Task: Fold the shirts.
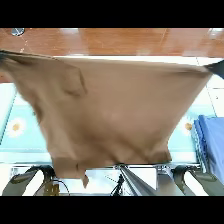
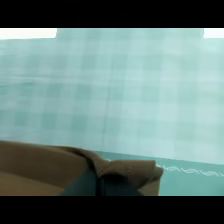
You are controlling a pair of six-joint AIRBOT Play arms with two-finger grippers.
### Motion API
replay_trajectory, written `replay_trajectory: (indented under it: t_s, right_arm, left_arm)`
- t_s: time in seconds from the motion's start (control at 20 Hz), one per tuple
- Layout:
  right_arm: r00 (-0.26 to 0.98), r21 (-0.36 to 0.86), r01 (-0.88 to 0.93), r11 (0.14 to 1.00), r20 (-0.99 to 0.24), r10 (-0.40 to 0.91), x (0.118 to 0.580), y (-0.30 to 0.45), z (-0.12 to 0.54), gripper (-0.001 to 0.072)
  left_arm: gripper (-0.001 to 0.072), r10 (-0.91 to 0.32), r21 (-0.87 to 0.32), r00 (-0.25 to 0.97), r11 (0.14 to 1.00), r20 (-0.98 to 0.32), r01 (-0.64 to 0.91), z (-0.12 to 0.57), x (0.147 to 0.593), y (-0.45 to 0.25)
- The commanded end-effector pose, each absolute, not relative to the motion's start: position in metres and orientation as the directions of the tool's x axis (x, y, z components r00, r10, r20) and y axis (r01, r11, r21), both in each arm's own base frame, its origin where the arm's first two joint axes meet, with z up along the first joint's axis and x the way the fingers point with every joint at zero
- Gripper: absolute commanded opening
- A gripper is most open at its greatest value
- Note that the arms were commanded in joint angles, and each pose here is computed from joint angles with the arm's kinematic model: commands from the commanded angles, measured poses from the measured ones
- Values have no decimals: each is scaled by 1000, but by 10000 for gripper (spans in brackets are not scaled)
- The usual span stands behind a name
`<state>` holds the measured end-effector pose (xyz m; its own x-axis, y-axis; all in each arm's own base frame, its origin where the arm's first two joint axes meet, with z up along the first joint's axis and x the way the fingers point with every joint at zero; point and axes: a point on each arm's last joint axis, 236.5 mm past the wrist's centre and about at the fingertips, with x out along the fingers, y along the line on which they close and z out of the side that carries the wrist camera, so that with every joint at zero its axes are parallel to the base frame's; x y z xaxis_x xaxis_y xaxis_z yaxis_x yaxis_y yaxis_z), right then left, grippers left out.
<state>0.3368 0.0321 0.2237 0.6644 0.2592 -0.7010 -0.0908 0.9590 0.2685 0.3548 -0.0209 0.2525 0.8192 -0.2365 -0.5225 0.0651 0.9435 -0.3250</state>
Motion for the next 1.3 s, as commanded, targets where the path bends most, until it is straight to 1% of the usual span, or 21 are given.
replay_trajectory:
  t_s: [0.0, 0.1, 0.3, 0.4, 0.55, 0.65, 0.75, 0.8, 0.9, 1.0, 1.05, 1.15, 1.2, 1.25]
  right_arm:
    - [605, 364, -65, 929, -726, 327, 420, 32, 131, 23]
    - [588, 415, -14, 910, -732, 343, 462, 29, 91, 23]
    - [577, 494, 43, 869, -722, 382, 531, 27, 43, 22]
    - [561, 515, 54, 856, -725, 400, 552, 27, 31, 22]
    - [534, 524, 62, 849, -737, 416, 564, 27, 16, 22]
    - [501, 521, 66, 851, -755, 423, 557, 29, 9, 22]
    - [436, 514, 36, 857, -779, 449, 540, 32, 7, 23]
    - [384, 516, 24, 856, -795, 469, 526, 31, 5, 23]
    - [238, 519, 2, 855, -831, 503, 491, 32, -5, 23]
    - [118, 466, 11, 885, -879, 462, 462, 25, -28, 23]
    - [83, 459, 23, 888, -886, 456, 452, 26, -41, 23]
    - [54, 461, 55, 886, -887, 458, 440, 35, -68, 24]
    - [51, 456, 77, 887, -890, 453, 437, 40, -81, 88]
    - [35, 455, 98, 885, -890, 454, 431, 45, -88, 405]
  left_arm:
    - [16, -274, -395, 732, 919, -624, 7, 156, 429, -25]
    - [16, -282, -432, 700, 901, -656, -43, 114, 463, -34]
    - [16, -226, -481, 745, 865, -628, -144, 62, 519, -36]
    - [16, -212, -504, 738, 841, -641, -196, 42, 527, -32]
    - [17, -220, -498, 705, 840, -674, -214, 24, 524, -34]
    - [17, -236, -494, 676, 842, -698, -216, 19, 518, -36]
    - [18, -263, -491, 617, 839, -742, -234, 12, 504, -34]
    - [18, -280, -489, 573, 837, -770, -247, 7, 493, -31]
    - [18, -329, -452, 446, 868, -832, -203, -9, 462, -30]
    - [18, -370, -438, 325, 883, -870, -166, -29, 434, -36]
    - [18, -380, -434, 288, 888, -879, -152, -39, 424, -40]
    - [18, -392, -430, 224, 890, -892, -155, -60, 406, -46]
    - [42, -395, -429, 202, 888, -896, -166, -68, 401, -47]
    - [268, -401, -429, 177, 886, -899, -173, -72, 395, -48]
